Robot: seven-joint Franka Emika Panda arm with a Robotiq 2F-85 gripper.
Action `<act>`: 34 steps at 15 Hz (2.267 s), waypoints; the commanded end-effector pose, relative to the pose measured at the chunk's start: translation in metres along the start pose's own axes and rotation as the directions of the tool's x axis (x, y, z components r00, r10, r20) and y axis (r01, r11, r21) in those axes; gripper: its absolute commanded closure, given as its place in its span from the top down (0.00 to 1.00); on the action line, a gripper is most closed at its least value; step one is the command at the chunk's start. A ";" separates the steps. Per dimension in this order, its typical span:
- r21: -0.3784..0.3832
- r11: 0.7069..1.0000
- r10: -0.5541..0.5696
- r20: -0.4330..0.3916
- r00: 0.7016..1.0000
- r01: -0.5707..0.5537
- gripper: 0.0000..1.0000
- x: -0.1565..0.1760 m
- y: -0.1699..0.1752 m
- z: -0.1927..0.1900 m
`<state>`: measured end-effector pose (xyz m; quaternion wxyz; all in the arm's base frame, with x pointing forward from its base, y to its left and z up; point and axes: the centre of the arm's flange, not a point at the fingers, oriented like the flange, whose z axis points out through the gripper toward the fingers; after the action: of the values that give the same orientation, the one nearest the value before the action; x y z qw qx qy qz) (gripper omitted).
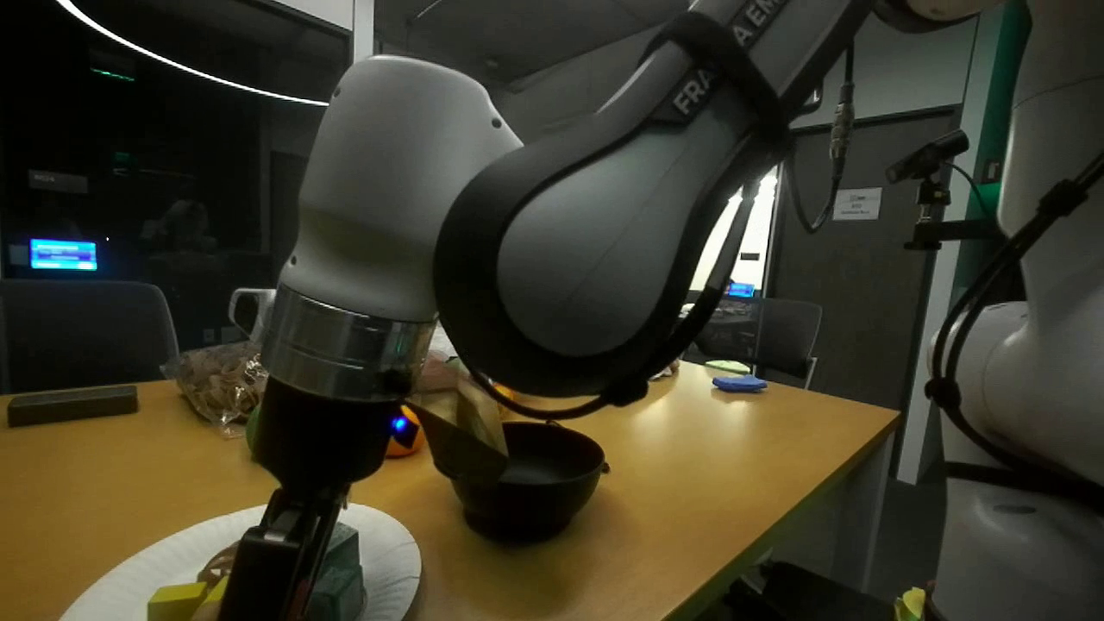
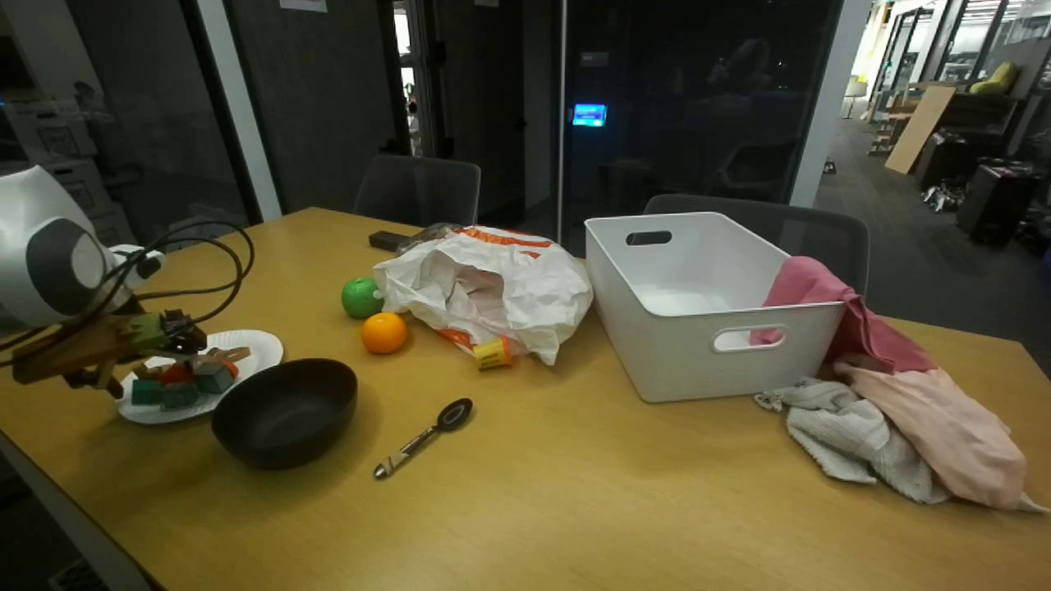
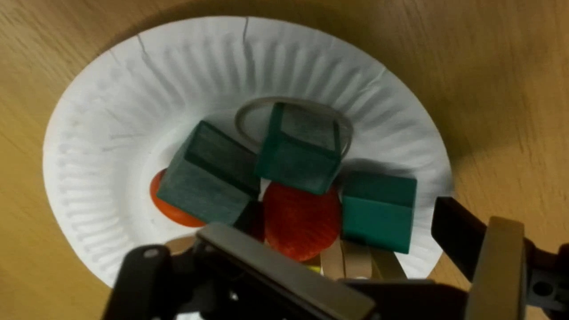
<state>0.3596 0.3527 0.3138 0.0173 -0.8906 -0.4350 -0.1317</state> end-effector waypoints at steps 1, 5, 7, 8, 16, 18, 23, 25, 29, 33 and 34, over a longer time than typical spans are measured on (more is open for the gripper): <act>0.017 1.000 -0.025 -0.016 1.000 0.025 1.00 0.005 0.008 0.011; 0.034 0.999 -0.016 -0.020 1.000 0.017 0.68 0.004 0.010 0.013; 0.039 0.999 -0.014 -0.022 1.000 0.015 0.52 0.005 0.011 0.011; 0.040 0.999 -0.012 -0.026 1.000 0.013 0.45 0.006 0.012 0.009; 0.020 1.000 -0.010 -0.086 0.996 0.012 0.16 0.026 0.014 -0.028; -0.028 0.999 -0.018 -0.095 0.995 0.015 0.16 0.033 0.018 -0.048; -0.246 0.969 -0.003 -0.062 0.998 -0.013 0.16 0.020 0.063 -0.105; -0.347 0.936 0.038 -0.044 0.998 -0.051 0.16 0.006 0.091 -0.128; -0.482 0.859 0.207 0.020 0.978 -0.172 0.16 -0.036 0.142 -0.157; -0.497 0.826 0.396 0.178 0.901 -0.265 0.16 -0.089 0.166 -0.148; -0.474 0.839 0.406 0.217 0.888 -0.268 0.16 -0.099 0.166 -0.139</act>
<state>0.4170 0.1724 0.4491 -0.2260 -0.9327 -0.2532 -0.1219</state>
